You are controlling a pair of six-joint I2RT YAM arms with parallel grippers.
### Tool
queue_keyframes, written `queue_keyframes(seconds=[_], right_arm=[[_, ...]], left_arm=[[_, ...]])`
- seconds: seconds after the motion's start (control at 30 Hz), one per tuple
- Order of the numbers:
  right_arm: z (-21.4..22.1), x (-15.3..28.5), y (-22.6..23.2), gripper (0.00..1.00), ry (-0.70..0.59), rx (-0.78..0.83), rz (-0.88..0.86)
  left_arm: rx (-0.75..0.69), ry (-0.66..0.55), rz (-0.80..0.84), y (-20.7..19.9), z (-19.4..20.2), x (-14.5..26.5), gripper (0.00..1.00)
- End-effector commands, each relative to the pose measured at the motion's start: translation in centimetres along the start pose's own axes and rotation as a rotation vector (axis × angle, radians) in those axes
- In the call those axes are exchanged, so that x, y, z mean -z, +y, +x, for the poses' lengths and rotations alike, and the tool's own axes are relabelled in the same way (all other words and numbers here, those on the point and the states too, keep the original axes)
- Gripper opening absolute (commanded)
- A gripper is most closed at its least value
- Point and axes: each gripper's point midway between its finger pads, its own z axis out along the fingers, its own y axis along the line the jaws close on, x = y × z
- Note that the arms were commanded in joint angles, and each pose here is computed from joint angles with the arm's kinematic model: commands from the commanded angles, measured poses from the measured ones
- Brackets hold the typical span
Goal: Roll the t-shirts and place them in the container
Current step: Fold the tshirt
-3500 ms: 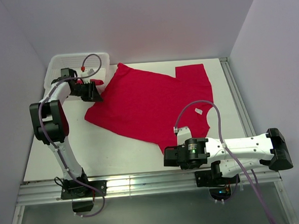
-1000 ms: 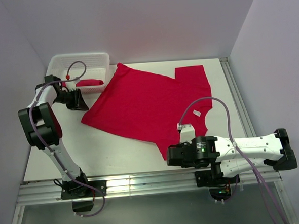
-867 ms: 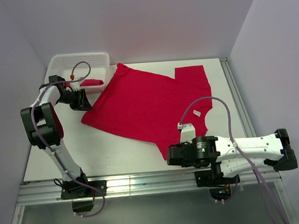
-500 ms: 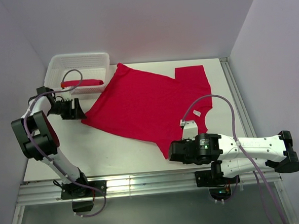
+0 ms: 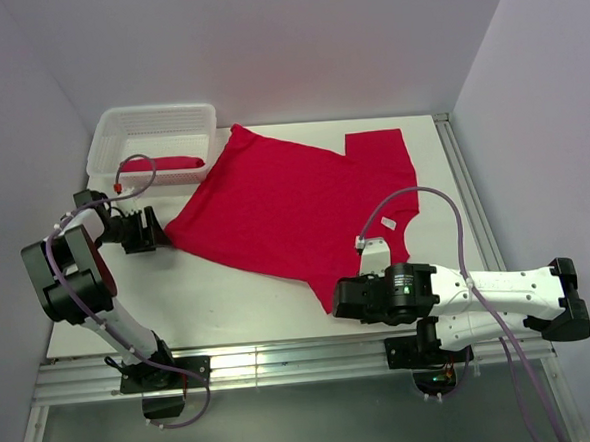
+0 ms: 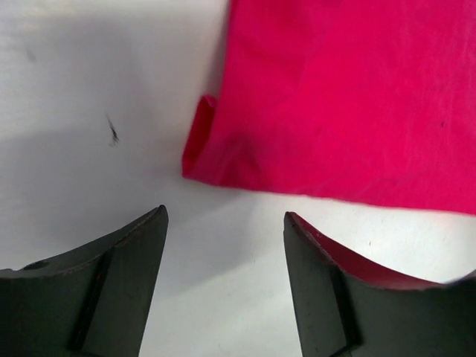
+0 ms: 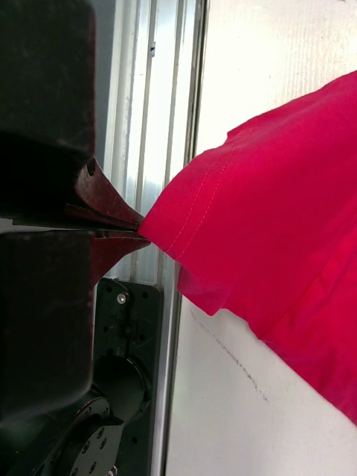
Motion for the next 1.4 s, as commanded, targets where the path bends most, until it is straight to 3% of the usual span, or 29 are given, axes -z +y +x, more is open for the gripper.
queue_keyframes(seconds=[0.0,0.23,0.57,0.67,0.87,1.17,1.37], right_arm=[[-0.7,0.4,-1.0,0.0,-0.028,-0.007,0.032],[-0.4,0.3,-1.4,0.0,-0.022,-0.024,0.03],[-0.4,0.3,-1.3,0.0,-0.025,-0.021,0.026],[-0.5,0.4,-1.3,0.0,-0.025,-0.022,0.023],[-0.5,0.4,-1.4,0.0,-0.026,-0.036,0.023],[1.5,0.6,-1.4,0.0,0.072,0.062,0.086],[3.1,1.7,-0.3,0.0,0.096,0.111,0.04]], left_arm=[[0.041,-0.062,-0.007,0.6,-2.1,-0.8,0.68],[0.139,-0.051,-0.038,2.1,-2.2,-2.6,0.52],[0.107,-0.05,-0.11,2.5,-2.3,-3.9,0.45],[0.089,-0.031,-0.108,1.9,-1.9,-4.6,0.33],[0.02,-0.038,-0.139,1.3,-1.8,-3.9,0.0],[-0.051,0.015,-0.273,2.0,0.6,-1.1,0.0],[-0.078,0.0,-0.283,1.8,-1.1,0.1,0.0]])
